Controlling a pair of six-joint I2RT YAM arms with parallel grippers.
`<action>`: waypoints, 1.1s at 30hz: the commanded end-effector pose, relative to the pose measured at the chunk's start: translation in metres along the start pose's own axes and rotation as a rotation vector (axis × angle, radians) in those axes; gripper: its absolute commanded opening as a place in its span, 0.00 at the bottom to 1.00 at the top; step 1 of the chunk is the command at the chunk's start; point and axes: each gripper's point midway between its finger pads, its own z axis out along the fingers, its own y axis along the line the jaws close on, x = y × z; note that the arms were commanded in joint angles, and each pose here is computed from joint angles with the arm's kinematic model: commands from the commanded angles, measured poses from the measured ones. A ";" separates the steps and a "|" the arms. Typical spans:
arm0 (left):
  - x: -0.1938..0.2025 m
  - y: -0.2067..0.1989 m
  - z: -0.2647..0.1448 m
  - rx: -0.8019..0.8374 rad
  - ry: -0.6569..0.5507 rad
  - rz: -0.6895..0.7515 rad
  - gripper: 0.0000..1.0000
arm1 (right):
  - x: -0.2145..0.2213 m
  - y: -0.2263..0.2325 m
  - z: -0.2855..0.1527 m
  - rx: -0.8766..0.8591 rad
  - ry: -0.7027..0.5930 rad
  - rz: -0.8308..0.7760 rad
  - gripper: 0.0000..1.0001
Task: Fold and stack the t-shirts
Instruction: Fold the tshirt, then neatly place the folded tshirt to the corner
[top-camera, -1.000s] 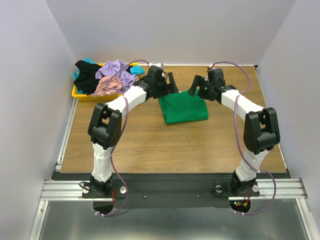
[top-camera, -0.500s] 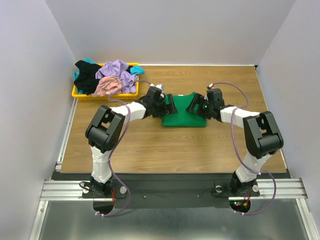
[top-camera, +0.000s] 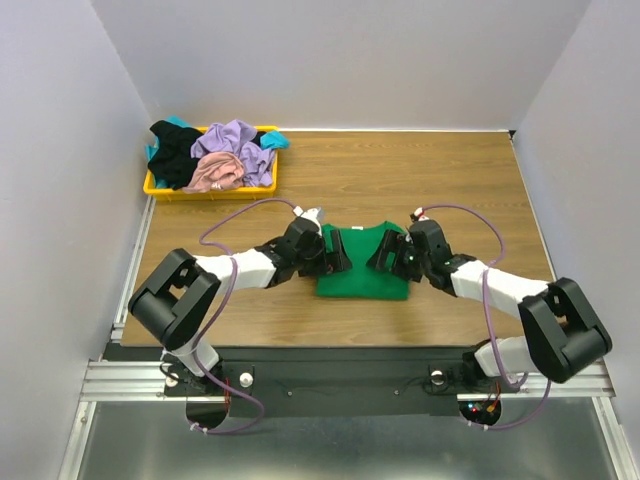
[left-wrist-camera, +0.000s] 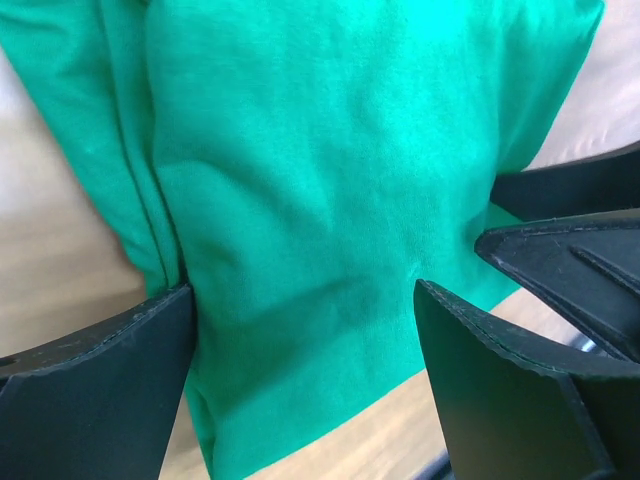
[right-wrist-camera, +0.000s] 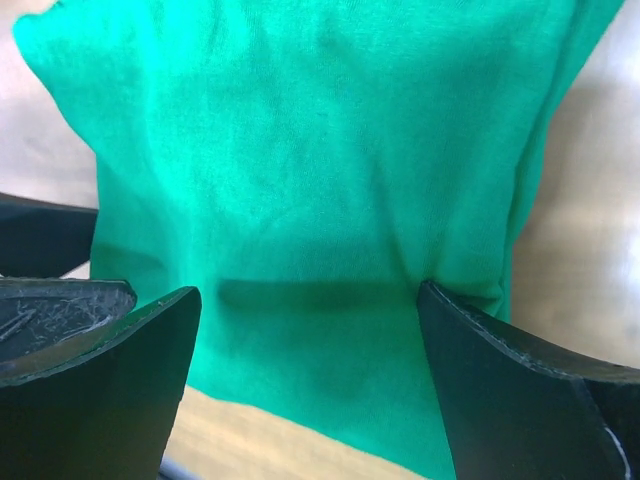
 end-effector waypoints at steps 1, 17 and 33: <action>0.015 -0.005 -0.016 -0.021 0.029 0.013 0.98 | 0.015 0.008 -0.018 -0.016 0.037 -0.018 0.96; -0.015 0.028 -0.080 -0.232 -0.162 0.008 0.98 | -0.030 -0.028 -0.057 0.267 -0.159 -0.050 1.00; -0.019 0.071 -0.105 -0.365 -0.255 -0.076 0.98 | -0.022 -0.068 0.000 0.496 -0.048 -0.064 0.56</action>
